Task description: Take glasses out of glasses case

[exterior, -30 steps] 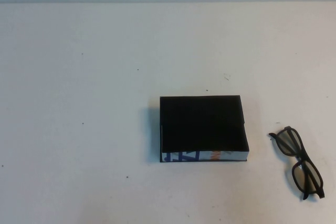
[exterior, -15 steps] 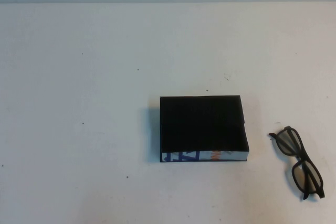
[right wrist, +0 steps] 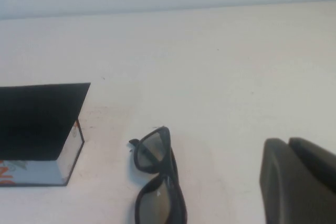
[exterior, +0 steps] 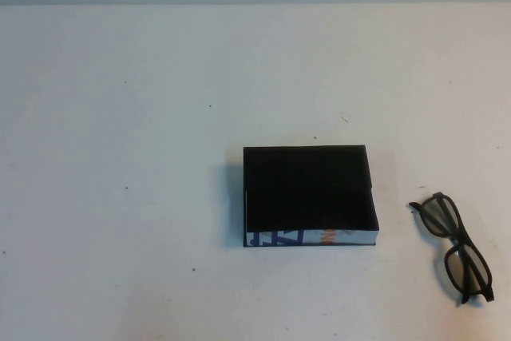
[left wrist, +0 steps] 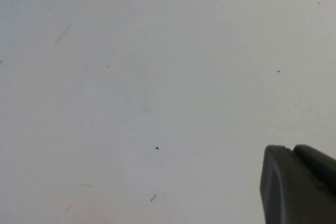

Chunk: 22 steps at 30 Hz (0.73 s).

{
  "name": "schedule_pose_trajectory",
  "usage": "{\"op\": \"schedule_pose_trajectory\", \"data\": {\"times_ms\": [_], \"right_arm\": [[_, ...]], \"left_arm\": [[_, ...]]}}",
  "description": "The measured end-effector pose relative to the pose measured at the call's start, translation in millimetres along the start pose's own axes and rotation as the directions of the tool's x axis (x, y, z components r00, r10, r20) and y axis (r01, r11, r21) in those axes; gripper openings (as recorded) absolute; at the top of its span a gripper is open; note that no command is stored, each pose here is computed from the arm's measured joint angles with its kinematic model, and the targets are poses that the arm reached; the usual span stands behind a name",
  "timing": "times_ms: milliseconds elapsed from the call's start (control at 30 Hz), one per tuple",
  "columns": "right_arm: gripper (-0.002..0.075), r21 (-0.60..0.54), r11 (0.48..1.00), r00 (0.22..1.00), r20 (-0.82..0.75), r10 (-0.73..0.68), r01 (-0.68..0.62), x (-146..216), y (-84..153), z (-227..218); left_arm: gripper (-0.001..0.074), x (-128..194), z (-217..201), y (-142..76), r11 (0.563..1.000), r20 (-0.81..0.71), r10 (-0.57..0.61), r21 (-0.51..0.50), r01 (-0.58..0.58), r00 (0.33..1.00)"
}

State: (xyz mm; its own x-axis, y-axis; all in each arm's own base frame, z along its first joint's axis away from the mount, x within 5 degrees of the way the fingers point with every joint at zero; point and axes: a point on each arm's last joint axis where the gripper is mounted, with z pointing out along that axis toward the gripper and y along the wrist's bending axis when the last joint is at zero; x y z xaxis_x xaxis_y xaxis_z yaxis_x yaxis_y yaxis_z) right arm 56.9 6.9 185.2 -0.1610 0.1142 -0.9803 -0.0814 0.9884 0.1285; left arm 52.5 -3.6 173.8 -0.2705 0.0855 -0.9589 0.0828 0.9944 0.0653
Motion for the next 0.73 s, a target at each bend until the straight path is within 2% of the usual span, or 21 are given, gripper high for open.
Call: {"op": "schedule_pose_trajectory", "data": {"times_ms": [233,733], "right_arm": [[-0.0016,-0.005,1.000,0.997,-0.083,-0.001,0.000,8.2,0.4,-1.4],[-0.0016,-0.010,1.000,0.996,-0.091,0.020,-0.021,8.9,1.0,-1.4]], "left_arm": [[-0.0004,0.0,0.0,0.0,1.000,0.000,0.000,0.000,0.000,1.000],[-0.0004,0.0,0.0,0.0,1.000,0.000,0.000,0.000,0.000,1.000]]}}
